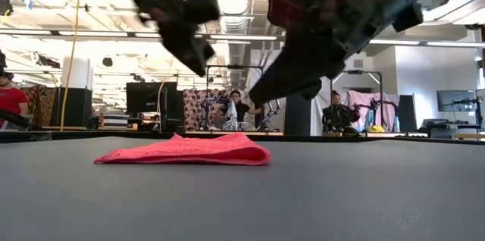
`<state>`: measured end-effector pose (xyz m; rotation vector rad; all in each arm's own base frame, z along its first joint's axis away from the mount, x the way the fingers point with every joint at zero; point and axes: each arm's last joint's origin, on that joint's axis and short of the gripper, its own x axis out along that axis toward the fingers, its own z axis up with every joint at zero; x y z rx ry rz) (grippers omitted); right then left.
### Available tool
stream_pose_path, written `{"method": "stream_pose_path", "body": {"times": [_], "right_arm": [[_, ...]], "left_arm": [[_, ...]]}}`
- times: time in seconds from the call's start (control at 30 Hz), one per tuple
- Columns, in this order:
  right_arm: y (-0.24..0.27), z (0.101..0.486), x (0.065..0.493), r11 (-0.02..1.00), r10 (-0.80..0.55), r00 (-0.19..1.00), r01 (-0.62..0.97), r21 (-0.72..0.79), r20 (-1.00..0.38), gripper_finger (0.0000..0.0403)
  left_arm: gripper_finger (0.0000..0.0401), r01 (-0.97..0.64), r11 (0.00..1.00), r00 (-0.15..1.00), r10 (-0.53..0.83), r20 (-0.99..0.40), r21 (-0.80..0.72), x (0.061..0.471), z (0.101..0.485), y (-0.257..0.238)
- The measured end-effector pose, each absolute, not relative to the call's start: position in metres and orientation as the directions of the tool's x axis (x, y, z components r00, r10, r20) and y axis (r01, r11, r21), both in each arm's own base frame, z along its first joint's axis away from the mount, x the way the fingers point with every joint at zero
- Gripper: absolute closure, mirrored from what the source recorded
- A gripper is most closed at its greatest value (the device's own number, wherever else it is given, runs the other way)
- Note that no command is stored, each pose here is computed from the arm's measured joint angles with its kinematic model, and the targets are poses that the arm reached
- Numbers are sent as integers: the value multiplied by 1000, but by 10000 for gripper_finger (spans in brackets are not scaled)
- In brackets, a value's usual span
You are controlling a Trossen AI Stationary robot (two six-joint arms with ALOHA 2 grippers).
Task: Roll towel
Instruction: Roll the red microfiber cloth
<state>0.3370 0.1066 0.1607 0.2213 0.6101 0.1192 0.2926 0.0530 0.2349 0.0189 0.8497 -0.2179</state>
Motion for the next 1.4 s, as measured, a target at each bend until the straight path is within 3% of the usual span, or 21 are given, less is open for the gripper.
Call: {"method": "stream_pose_path", "body": {"times": [0.2, 0.43, 0.67, 0.9, 1.1, 1.4], "right_arm": [[131, 157, 329, 967, 241, 792, -242, 74, -561, 320], [129, 153, 328, 971, 195, 784, -240, 1, -589, 265], [115, 141, 334, 970, 132, 772, -229, -78, -622, 223], [110, 135, 341, 959, 126, 789, -252, -130, -601, 226], [107, 124, 343, 951, 136, 774, -276, -136, -619, 230], [106, 121, 345, 946, 140, 775, -288, -148, -616, 230]], "left_arm": [[401, 267, 963, 776, -193, -600, 36, 237, 206, -3], [391, 313, 949, 790, -239, -564, 36, 206, 168, -37], [319, 385, 921, 773, -289, -564, 55, 209, 160, -50], [246, 511, 854, 718, -365, -593, 93, 219, 141, -59], [237, 592, 785, 685, -370, -628, 182, 234, 131, -76], [236, 617, 768, 636, -360, -683, 170, 247, 116, -85]]}}
